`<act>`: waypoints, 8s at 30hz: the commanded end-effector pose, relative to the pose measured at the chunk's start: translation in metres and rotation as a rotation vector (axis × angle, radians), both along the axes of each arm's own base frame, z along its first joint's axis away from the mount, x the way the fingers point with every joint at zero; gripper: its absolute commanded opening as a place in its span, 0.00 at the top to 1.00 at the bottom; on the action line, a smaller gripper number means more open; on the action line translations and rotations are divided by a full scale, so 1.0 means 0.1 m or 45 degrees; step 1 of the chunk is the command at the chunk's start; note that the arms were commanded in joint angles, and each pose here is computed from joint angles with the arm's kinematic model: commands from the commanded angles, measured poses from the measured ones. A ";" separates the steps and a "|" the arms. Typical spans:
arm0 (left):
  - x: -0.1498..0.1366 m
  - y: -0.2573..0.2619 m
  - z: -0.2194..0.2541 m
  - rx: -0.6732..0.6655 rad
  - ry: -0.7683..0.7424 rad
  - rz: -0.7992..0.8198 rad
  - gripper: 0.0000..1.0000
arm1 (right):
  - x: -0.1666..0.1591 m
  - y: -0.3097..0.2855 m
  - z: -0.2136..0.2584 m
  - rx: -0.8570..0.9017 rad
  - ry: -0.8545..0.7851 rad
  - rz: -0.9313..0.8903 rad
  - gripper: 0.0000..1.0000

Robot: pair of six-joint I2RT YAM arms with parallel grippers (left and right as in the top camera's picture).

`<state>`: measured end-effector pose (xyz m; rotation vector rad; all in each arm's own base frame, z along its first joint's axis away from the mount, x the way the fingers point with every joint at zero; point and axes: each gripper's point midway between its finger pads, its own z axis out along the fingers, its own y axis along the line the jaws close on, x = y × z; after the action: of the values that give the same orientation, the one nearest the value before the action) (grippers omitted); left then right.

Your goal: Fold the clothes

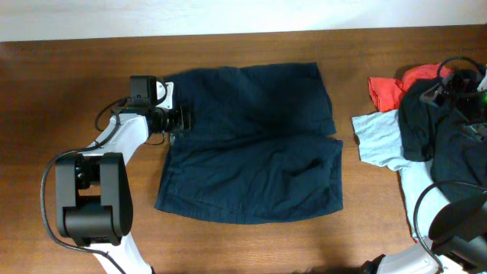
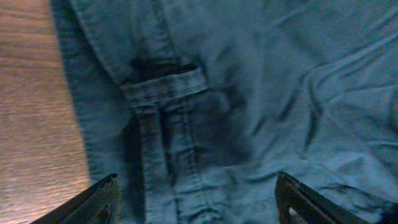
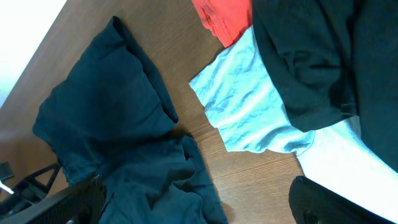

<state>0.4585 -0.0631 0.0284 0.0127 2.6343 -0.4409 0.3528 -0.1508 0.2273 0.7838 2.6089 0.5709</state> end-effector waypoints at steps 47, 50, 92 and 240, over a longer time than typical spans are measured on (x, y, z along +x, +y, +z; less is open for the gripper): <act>0.11 0.08 0.15 0.053 -0.064 0.007 0.99 | -0.01 0.03 0.11 -0.026 -0.037 0.015 0.02; 0.11 0.09 0.15 0.053 -0.065 0.011 0.99 | -0.01 0.03 0.11 -0.026 -0.037 0.015 0.01; 0.24 0.39 1.01 0.123 -0.185 0.109 0.01 | 0.12 -0.06 0.16 -0.069 -0.114 0.005 0.01; -0.03 0.67 1.19 0.151 -0.105 0.188 0.01 | -0.97 2.38 -2.14 -0.229 0.316 0.952 0.96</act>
<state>0.4525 0.0038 0.1355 -0.1287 2.5838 -0.2237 0.2583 0.0855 0.0104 -0.2129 3.0862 0.4240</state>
